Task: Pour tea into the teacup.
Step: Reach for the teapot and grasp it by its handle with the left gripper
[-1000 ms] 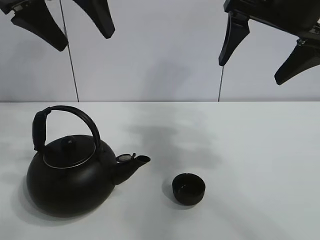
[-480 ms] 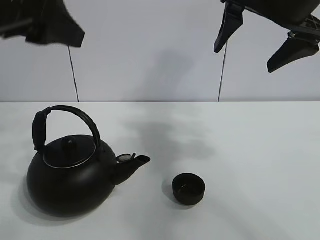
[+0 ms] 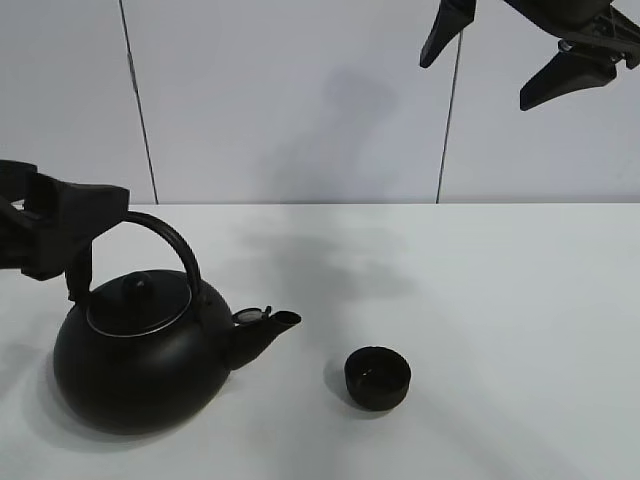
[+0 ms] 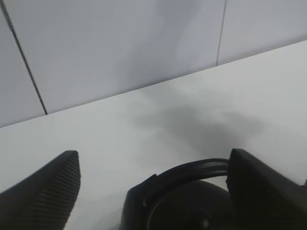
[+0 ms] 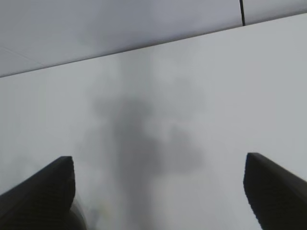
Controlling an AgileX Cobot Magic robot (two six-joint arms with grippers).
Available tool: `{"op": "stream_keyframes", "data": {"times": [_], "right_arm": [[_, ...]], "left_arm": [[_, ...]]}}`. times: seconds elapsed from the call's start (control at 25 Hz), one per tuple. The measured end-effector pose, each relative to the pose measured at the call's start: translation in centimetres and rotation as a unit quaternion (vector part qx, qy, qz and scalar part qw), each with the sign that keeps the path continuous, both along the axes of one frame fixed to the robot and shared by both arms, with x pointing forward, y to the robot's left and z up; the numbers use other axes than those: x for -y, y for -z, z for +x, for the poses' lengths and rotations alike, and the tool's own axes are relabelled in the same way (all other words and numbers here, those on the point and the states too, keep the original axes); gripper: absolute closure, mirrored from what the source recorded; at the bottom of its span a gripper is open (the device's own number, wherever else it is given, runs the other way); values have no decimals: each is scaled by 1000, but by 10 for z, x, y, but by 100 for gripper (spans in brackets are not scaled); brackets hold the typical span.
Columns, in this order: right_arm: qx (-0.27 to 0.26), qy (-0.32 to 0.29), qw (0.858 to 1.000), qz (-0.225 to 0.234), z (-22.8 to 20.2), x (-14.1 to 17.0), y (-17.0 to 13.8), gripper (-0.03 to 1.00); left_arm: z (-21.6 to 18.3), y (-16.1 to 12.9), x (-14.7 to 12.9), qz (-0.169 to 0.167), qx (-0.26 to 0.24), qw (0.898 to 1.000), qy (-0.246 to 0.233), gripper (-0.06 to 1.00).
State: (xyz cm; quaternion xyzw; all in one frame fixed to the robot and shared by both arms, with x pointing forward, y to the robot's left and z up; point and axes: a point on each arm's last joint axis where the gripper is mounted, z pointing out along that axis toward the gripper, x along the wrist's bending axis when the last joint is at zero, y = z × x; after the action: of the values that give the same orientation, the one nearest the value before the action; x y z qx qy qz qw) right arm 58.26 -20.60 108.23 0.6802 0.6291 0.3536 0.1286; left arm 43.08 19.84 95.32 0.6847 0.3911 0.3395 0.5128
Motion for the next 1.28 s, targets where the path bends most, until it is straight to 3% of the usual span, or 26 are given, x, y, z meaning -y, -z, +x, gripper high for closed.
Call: {"op": "stream_keyframes", "data": {"times": [0.52, 0.84, 1.28], "right_arm": [[33, 7, 999, 8, 5, 0, -4, 31], [34, 7, 999, 8, 5, 0, -4, 31], [34, 7, 999, 8, 5, 0, -5, 31]], "left_arm": [[1, 39, -6, 10, 5, 1000, -29, 34], [4, 59, -10, 30, -34, 997, -58, 35], [8, 65, -10, 31, -33, 996, -71, 35]]}}
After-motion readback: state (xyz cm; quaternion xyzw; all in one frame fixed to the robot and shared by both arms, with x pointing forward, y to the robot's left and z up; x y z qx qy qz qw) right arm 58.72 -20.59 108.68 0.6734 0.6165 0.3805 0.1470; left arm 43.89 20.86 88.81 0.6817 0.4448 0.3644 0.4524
